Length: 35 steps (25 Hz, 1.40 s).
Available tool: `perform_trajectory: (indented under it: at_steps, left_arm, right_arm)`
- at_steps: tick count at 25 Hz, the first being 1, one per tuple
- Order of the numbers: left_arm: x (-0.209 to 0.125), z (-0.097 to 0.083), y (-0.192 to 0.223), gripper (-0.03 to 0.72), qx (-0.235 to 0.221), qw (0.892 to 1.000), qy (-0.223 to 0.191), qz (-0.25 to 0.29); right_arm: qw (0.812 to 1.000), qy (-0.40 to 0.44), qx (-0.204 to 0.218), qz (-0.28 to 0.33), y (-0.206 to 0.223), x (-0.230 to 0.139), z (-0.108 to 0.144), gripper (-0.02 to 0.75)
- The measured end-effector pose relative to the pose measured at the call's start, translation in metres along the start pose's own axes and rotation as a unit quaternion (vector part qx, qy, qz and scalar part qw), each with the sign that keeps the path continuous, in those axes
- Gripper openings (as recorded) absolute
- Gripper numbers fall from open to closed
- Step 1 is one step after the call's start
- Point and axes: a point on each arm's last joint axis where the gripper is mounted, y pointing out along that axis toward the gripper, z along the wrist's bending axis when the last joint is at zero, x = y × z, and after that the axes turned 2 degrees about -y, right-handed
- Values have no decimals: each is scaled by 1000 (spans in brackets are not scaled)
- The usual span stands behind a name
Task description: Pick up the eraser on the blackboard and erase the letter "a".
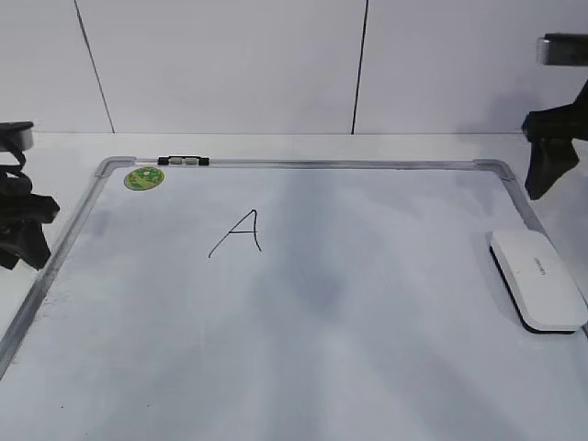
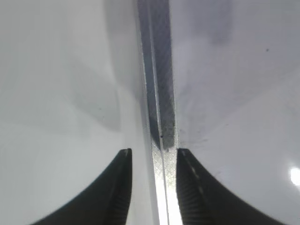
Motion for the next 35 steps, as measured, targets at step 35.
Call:
perform_trajectory:
  at_steps: [35]
  left_arm:
    - [-145, -32, -176, 321, -15, 993, 37, -116]
  right_arm:
    - [986, -15, 13, -164, -110, -183, 11, 596]
